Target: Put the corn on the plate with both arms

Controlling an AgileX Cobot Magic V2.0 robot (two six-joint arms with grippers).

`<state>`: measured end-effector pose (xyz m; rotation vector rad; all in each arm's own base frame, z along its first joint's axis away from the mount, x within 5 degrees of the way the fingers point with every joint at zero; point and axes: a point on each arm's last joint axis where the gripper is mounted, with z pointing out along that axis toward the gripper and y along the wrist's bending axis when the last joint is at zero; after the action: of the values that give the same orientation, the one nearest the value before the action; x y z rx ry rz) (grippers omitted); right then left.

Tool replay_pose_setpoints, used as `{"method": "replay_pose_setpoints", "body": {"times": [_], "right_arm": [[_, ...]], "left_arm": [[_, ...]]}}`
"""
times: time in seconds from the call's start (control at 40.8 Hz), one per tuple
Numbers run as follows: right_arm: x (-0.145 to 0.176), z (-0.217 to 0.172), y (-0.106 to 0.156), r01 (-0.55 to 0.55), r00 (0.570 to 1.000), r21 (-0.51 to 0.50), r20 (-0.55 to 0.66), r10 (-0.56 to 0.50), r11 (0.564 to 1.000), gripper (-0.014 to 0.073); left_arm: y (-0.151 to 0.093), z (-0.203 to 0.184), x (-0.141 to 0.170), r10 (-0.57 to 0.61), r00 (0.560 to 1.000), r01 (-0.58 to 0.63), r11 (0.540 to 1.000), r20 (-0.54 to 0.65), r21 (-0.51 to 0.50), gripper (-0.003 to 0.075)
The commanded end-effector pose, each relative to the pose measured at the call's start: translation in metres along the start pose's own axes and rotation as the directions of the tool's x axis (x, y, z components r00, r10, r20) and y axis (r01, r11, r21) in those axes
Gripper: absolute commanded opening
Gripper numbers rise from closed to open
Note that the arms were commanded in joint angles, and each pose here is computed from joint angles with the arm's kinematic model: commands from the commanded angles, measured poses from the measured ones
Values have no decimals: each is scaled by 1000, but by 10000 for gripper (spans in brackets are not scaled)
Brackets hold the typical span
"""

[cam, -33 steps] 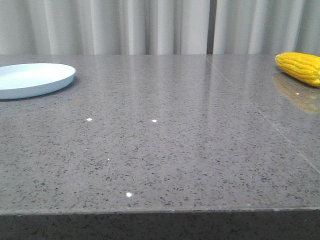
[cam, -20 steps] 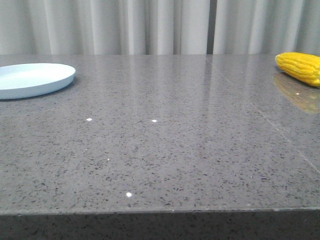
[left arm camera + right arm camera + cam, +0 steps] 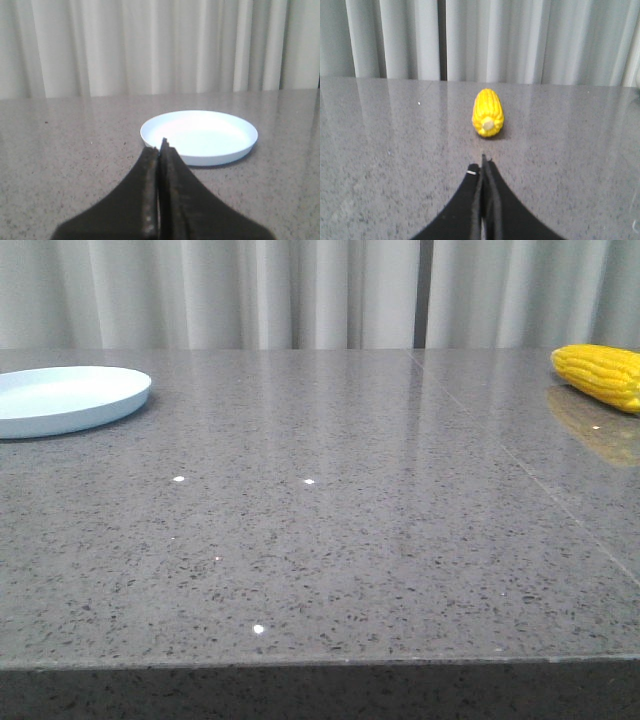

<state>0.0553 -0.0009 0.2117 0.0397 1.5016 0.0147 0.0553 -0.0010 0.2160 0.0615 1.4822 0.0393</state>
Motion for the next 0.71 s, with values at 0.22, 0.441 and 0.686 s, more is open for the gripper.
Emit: {"method": "replay_pose_setpoints", "body": {"times": [0.22,0.441,0.686], "right_arm": [[-113,-19,5,10,986,-17,165,-7,1000,-68],[-163,-3,9,13,1000,-29,17,-12,999,-68],[-152,35,9,7,963,-36,-268,-16,999,-68]], "left_arm": [[8,-26,-127,-6,944,11,1000,330,-14,-20],[10,-9,-179,-5,996,3,1000,93,18,-20],[8,29,-169,-3,988,9,999,-157,41,-20]]}}
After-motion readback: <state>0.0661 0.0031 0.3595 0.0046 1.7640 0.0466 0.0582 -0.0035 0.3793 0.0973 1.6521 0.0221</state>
